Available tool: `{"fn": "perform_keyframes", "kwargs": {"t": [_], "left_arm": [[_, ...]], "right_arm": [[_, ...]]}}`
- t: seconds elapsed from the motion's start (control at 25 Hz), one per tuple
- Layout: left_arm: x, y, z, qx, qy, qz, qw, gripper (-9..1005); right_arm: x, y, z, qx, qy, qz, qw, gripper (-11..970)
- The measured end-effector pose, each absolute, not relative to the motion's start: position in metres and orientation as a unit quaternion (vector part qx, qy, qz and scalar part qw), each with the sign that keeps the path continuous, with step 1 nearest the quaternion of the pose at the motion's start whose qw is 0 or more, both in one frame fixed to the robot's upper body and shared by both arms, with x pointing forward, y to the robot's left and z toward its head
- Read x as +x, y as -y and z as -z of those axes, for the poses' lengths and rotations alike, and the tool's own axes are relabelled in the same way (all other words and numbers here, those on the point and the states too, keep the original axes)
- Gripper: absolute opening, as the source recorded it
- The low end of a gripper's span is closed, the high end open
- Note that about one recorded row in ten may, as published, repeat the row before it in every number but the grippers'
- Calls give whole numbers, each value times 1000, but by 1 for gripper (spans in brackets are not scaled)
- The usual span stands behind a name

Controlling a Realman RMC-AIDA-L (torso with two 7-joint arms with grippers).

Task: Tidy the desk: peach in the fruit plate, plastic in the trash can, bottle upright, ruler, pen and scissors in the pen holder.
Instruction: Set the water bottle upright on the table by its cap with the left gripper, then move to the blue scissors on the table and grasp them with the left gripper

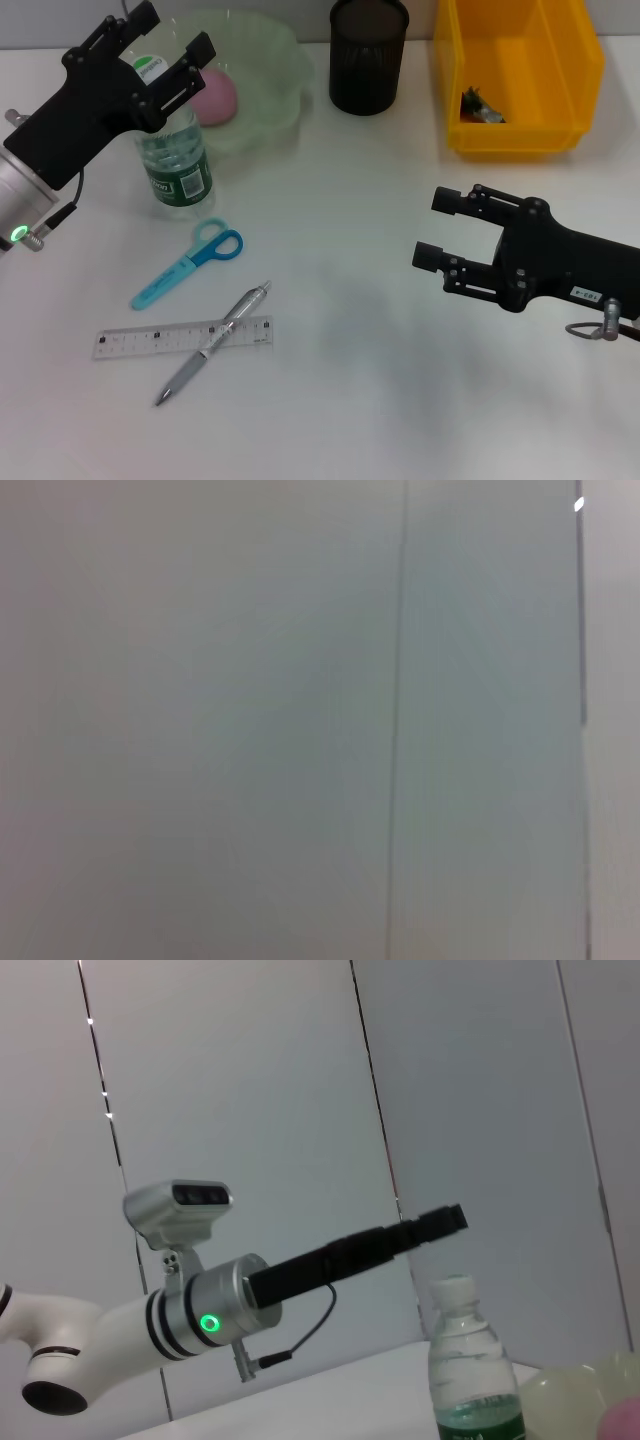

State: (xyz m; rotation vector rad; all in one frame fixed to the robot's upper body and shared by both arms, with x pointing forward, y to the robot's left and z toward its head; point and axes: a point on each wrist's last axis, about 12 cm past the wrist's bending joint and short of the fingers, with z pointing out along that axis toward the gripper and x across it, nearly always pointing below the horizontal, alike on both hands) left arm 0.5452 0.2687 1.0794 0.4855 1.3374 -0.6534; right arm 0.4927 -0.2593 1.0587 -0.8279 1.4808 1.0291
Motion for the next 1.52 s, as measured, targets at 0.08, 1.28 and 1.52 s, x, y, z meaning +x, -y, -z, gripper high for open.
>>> {"fn": "perform_keyframes", "kwargs": {"t": [0.08,1.28,1.52], "left_arm": [[542,-269,-1082,221,-592,303,713,767],[536,-262,-1162,368,-639,336,585,765],[535,-253,-1184,398,-720,297,485,764]], "right_arm": [[493,259,-1058,-349,-627,-432,547,726],[496,260,-1059,-339,-628,-428,555,726],[494,261,-1057,-335,-633,-426,553,726]]}}
